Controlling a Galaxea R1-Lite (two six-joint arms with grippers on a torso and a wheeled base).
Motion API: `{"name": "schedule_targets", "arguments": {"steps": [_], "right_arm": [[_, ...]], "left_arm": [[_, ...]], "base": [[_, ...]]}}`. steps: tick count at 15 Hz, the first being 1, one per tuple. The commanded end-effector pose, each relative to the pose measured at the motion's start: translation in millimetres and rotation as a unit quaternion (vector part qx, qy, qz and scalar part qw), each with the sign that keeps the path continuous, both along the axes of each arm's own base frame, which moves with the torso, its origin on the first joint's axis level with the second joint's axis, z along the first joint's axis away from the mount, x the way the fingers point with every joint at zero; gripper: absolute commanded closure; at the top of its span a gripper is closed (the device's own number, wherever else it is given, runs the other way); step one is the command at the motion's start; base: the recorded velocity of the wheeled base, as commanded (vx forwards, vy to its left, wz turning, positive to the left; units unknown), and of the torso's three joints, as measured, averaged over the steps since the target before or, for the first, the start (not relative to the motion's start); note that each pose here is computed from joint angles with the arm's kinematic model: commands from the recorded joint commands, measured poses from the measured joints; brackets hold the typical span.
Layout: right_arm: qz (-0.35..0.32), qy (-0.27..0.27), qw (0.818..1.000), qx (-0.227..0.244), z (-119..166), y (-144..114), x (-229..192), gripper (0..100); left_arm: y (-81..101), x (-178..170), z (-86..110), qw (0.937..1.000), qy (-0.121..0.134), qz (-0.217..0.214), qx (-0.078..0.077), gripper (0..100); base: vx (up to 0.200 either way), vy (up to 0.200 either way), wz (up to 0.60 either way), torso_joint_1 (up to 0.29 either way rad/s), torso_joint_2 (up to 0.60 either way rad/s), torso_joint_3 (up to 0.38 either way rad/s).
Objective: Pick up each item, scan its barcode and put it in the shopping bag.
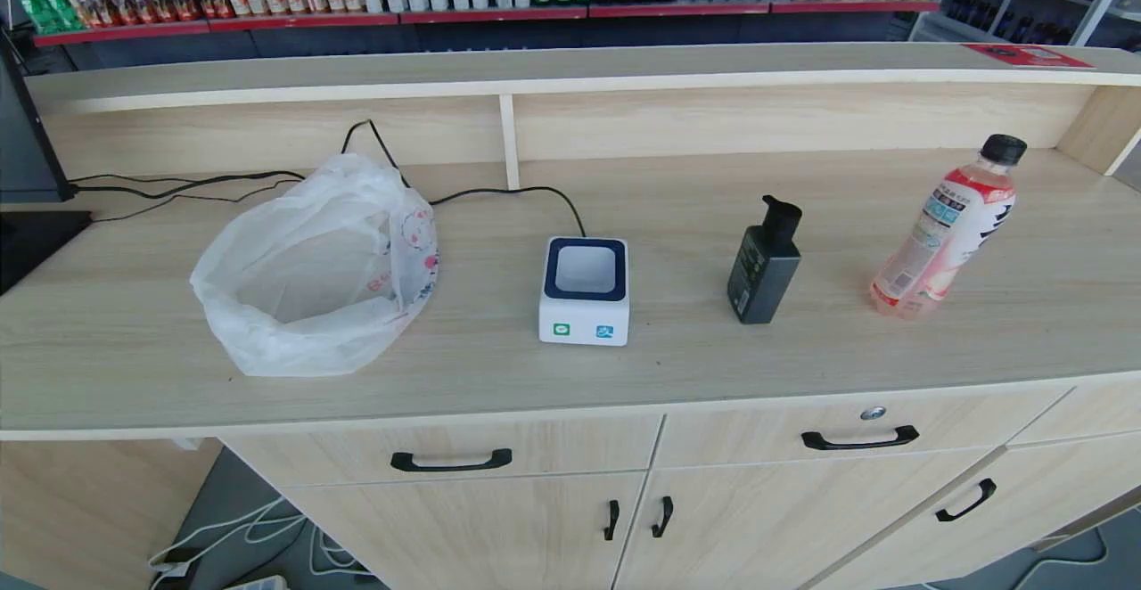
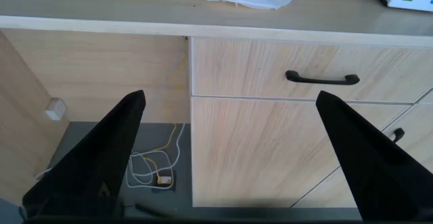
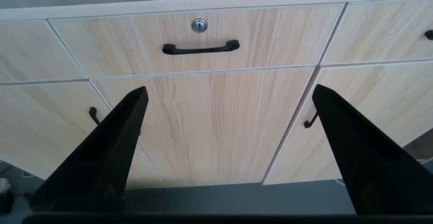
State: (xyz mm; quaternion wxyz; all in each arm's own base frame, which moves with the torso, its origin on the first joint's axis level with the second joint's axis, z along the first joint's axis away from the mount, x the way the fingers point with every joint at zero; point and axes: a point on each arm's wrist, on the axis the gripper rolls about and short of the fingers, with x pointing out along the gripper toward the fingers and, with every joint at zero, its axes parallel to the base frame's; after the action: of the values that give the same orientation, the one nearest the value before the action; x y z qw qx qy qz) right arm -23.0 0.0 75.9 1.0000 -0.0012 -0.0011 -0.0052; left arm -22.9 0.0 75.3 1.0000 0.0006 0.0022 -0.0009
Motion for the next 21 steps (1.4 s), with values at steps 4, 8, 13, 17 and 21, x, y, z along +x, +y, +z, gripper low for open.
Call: {"name": "schedule_targets", "arguments": {"steps": [4, 8, 13, 17, 21], "right_arm": [[0.0, 0.0, 1.0, -0.001, 0, 0, 0, 0], [0.0, 0.0, 1.0, -0.015, 0, 0, 0, 0], [0.041, 0.006, 0.999, -0.028, 46, 1, 5, 0], [0.061, 0.012, 0.996, -0.058, 74, 1, 14, 0], [0.099, 0.002, 0.987, -0.124, 101, 3, 33, 0]], "left_arm": [[0.0, 0, 0.0, 1.0, 0.0, 0.0, 0.0, 0], [0.0, 0, 0.0, 1.0, 0.0, 0.0, 0.0, 0], [0.0, 0, 0.0, 1.0, 0.0, 0.0, 0.0, 0], [0.0, 0, 0.0, 1.0, 0.0, 0.0, 0.0, 0], [0.0, 0, 0.0, 1.0, 0.0, 0.0, 0.0, 0]], "base": [[0.0, 0.0, 0.0, 0.0, 0.0, 0.0], [0.0, 0.0, 0.0, 0.0, 0.0, 0.0], [0.0, 0.0, 0.0, 0.0, 0.0, 0.0], [0.0, 0.0, 0.0, 0.0, 0.0, 0.0], [0.0, 0.0, 0.0, 0.0, 0.0, 0.0]]}}
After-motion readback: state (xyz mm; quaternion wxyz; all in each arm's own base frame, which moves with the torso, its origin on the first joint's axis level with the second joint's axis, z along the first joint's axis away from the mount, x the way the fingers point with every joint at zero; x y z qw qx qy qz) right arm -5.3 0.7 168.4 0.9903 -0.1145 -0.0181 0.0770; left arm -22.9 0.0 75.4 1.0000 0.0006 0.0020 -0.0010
